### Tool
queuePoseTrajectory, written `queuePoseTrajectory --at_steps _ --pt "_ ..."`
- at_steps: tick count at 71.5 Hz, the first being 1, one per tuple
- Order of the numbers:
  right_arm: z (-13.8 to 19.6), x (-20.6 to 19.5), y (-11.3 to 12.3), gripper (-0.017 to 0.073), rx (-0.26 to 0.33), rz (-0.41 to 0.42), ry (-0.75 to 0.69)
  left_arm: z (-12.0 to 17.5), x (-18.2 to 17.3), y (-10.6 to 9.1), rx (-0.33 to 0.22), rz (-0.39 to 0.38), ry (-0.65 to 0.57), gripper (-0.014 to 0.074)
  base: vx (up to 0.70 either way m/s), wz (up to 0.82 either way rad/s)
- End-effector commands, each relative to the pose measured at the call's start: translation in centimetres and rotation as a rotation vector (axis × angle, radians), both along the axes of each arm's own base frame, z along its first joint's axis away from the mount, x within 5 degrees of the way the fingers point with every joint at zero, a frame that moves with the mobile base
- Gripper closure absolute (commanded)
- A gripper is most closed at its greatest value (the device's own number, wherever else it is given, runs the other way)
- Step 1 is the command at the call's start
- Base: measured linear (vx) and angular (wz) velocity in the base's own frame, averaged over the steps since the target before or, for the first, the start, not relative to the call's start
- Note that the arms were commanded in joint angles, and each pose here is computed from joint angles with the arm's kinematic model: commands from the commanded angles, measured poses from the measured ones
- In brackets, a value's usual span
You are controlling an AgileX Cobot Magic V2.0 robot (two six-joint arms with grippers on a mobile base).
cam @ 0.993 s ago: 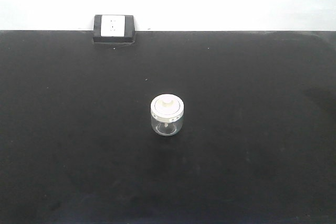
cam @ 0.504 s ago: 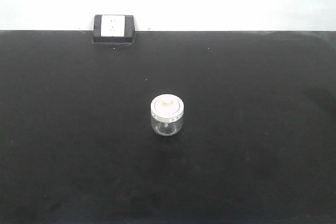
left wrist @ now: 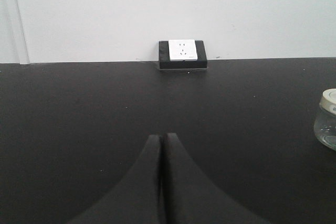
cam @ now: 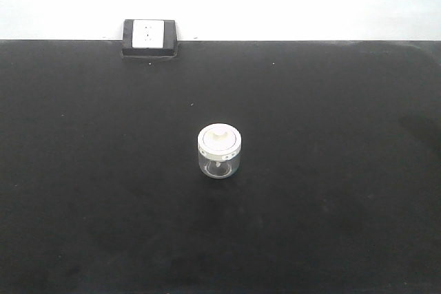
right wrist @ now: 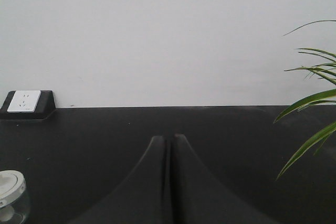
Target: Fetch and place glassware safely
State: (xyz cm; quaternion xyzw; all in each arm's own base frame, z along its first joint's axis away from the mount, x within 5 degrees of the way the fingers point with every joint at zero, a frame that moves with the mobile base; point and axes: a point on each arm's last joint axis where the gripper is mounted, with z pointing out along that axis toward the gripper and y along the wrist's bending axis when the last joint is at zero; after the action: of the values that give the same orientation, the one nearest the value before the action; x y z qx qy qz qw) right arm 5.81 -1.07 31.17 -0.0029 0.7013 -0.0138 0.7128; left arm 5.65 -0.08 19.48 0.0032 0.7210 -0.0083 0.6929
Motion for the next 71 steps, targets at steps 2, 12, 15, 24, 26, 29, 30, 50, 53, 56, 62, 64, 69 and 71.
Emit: queuePoseTrajectory --at_steps 2,12,15,24,26,29,30,50,53,56,62,64,69,71 --pt "1.1 0.0 0.2 0.0563 -0.035 0.015 -0.049 -0.3 0.0 -0.1 -0.014 -0.008 -0.052 0.0601 0.00 0.00" --pt "1.0 0.0 0.2 0.0563 -0.046 0.018 -0.044 -0.3 0.0 -0.1 -0.014 -0.008 -0.052 0.0601 0.00 0.00" --pt "1.0 0.0 0.2 0.0563 -0.053 0.021 -0.035 -0.3 0.0 -0.1 -0.014 -0.008 -0.052 0.0601 0.00 0.00" --pt "0.5 0.0 0.3 0.0563 -0.084 0.036 0.017 -0.3 0.0 -0.1 -0.014 -0.008 -0.052 0.0601 0.00 0.00" --pt "0.4 0.0 0.4 0.0563 -0.092 0.039 0.029 -0.3 0.0 -0.1 -0.014 -0.008 -0.052 0.0601 0.00 0.00" --pt "0.2 0.0 0.5 0.0563 -0.104 0.050 0.041 -0.3 0.0 -0.1 -0.014 -0.008 -0.052 0.0601 0.00 0.00" --pt "0.2 0.0 0.5 0.0563 -0.101 0.058 0.047 -0.3 0.0 -0.1 -0.014 -0.008 -0.052 0.0601 0.00 0.00" --pt "-0.3 -0.2 0.6 0.0563 -0.079 0.014 0.099 -0.3 0.0 -0.1 -0.014 -0.008 -0.052 0.0601 0.00 0.00" --pt "-0.3 -0.2 0.6 0.0563 -0.076 0.001 0.105 -0.3 0.0 -0.1 -0.014 -0.008 -0.052 0.0601 0.00 0.00" --pt "-0.5 -0.2 0.6 0.0563 -0.087 -0.012 0.112 -0.3 0.0 -0.1 -0.014 -0.008 -0.052 0.0601 0.00 0.00" --pt "-1.1 0.1 0.7 0.0563 -0.090 -0.015 0.106 -0.3 0.0 -0.1 -0.014 -0.008 -0.052 0.0601 0.00 0.00" --pt "-1.5 0.3 0.8 0.0563 -0.084 -0.014 0.107 -0.3 0.0 -0.1 -0.014 -0.008 -0.052 0.0601 0.00 0.00" --pt "-2.6 0.6 0.9 0.0563 -0.054 -0.014 0.083 -0.3 0.0 -0.1 -0.014 -0.008 -0.052 0.0601 0.00 0.00" --pt "-3.0 0.7 0.9 0.0563 -0.037 -0.016 0.078 -0.3 0.0 -0.1 -0.014 -0.008 -0.052 0.0601 0.00 0.00"
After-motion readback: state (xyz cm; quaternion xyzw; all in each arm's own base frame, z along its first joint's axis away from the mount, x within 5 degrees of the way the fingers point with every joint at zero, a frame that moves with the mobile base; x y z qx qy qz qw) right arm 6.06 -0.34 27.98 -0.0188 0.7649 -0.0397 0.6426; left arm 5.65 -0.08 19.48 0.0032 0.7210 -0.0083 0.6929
